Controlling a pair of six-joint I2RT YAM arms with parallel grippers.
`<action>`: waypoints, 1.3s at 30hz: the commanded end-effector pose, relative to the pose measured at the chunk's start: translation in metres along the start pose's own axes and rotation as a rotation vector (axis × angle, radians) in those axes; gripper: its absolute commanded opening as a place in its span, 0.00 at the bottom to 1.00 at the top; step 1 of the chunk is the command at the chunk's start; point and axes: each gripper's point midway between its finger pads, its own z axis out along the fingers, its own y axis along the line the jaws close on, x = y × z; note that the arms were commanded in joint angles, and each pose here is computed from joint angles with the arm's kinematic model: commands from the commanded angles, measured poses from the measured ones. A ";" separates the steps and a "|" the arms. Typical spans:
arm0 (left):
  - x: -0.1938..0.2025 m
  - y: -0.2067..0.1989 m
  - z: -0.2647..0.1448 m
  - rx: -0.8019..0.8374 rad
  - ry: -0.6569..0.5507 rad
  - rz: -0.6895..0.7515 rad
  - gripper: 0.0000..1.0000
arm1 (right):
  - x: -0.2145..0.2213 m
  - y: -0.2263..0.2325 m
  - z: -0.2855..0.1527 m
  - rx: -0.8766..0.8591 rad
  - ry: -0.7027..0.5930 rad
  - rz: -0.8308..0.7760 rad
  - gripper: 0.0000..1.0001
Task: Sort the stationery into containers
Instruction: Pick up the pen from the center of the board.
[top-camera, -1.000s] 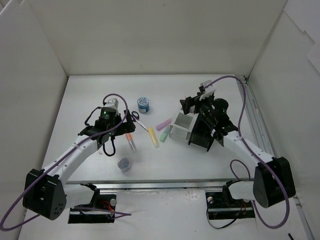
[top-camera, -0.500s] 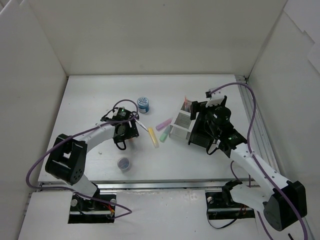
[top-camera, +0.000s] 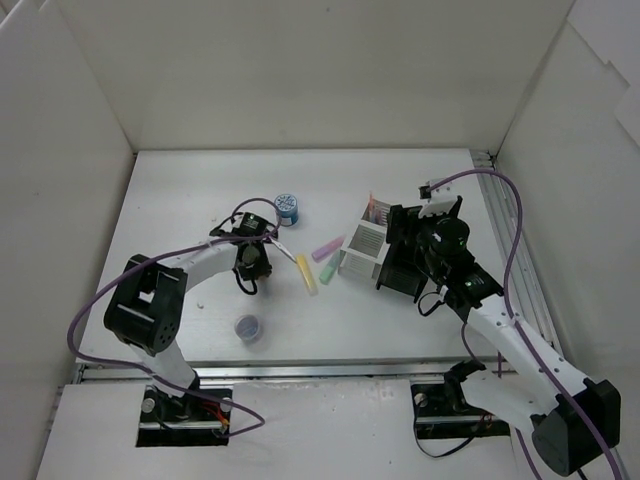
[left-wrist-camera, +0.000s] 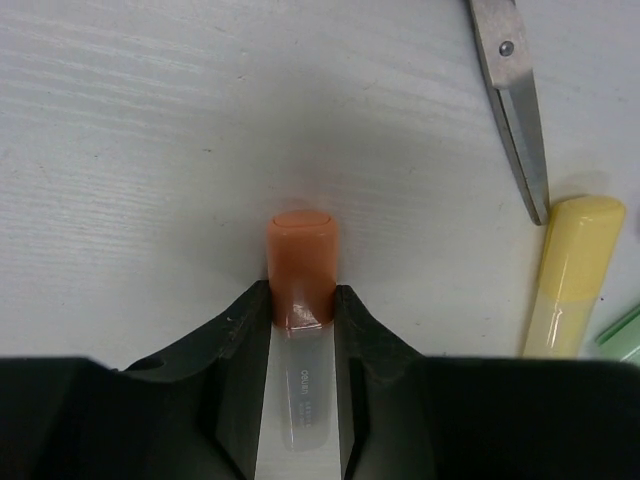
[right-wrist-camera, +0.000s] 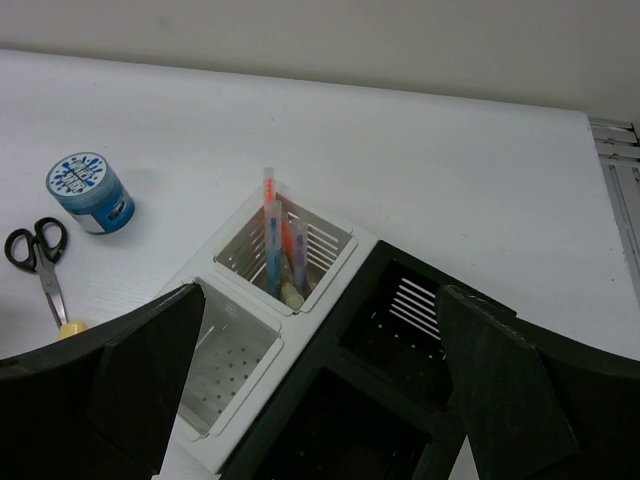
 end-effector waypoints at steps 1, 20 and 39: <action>-0.027 -0.027 -0.025 0.119 -0.089 0.072 0.00 | -0.032 0.014 -0.006 -0.075 -0.081 0.037 0.98; -0.003 -0.158 -0.166 0.855 -0.428 1.020 0.00 | -0.022 0.152 -0.015 -0.808 0.154 0.176 0.98; -0.012 -0.187 -0.183 0.851 -0.518 1.095 0.00 | 0.022 0.207 -0.001 -0.966 0.429 0.341 0.62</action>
